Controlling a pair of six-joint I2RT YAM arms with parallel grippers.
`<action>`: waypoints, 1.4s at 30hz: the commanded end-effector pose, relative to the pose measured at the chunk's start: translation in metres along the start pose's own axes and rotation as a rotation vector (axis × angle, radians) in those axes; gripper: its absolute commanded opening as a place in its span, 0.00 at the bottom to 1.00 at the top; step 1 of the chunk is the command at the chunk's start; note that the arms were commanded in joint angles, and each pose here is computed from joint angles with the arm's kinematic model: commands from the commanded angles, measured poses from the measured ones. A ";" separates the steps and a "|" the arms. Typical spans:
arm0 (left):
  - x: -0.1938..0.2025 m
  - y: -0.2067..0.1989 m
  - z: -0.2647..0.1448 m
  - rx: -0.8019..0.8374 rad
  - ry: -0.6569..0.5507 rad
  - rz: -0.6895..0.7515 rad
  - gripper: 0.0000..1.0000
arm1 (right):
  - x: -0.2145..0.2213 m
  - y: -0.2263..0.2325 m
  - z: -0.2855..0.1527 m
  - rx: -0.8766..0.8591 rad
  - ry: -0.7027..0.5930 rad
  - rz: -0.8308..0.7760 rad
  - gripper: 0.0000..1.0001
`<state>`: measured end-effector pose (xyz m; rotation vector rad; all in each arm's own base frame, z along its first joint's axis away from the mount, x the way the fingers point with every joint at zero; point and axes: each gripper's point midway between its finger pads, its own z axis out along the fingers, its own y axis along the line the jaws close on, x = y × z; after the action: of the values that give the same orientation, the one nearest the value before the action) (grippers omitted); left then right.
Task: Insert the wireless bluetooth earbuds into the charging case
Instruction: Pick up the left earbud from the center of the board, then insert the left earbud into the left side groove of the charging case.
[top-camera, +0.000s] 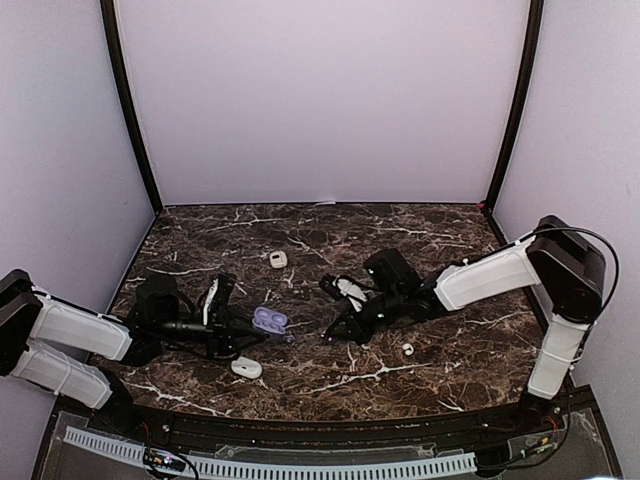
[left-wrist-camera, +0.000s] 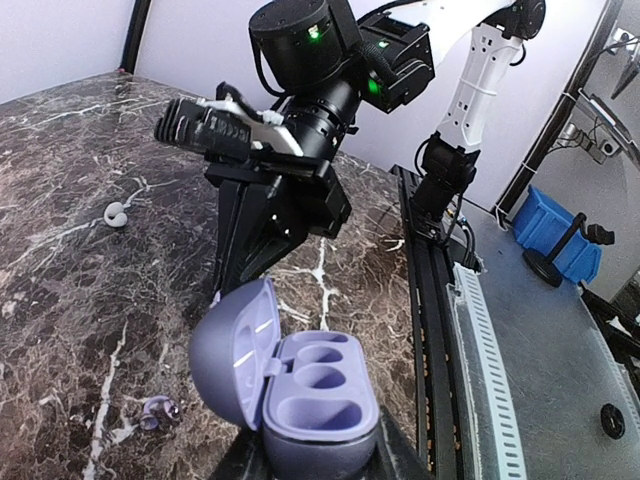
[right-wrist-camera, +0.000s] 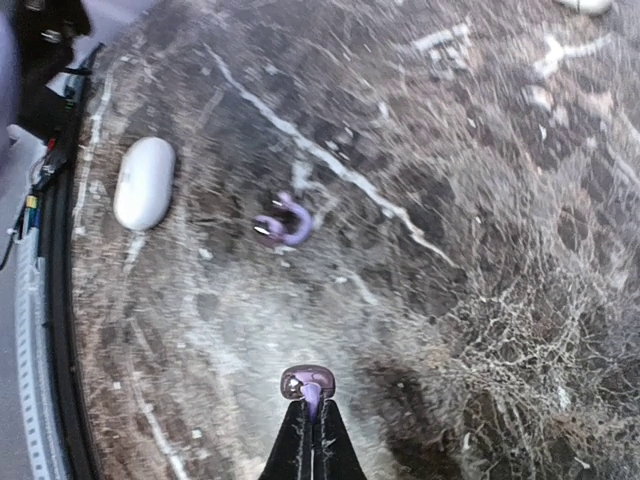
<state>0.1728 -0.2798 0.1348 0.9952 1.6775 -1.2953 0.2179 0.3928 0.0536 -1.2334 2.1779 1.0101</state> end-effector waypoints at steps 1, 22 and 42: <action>-0.011 -0.017 -0.001 0.096 -0.028 0.111 0.21 | -0.040 0.037 -0.026 -0.082 -0.170 -0.138 0.00; -0.003 -0.046 0.011 0.212 -0.011 0.293 0.20 | -0.076 0.139 -0.083 -0.178 -0.411 -0.488 0.00; -0.003 -0.046 0.025 0.232 0.005 0.288 0.19 | -0.089 0.155 -0.078 -0.179 -0.429 -0.522 0.00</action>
<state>0.1326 -0.3061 0.1382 1.3116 1.4135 -1.3190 0.1262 0.4217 0.2030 -1.4241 1.4345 1.1323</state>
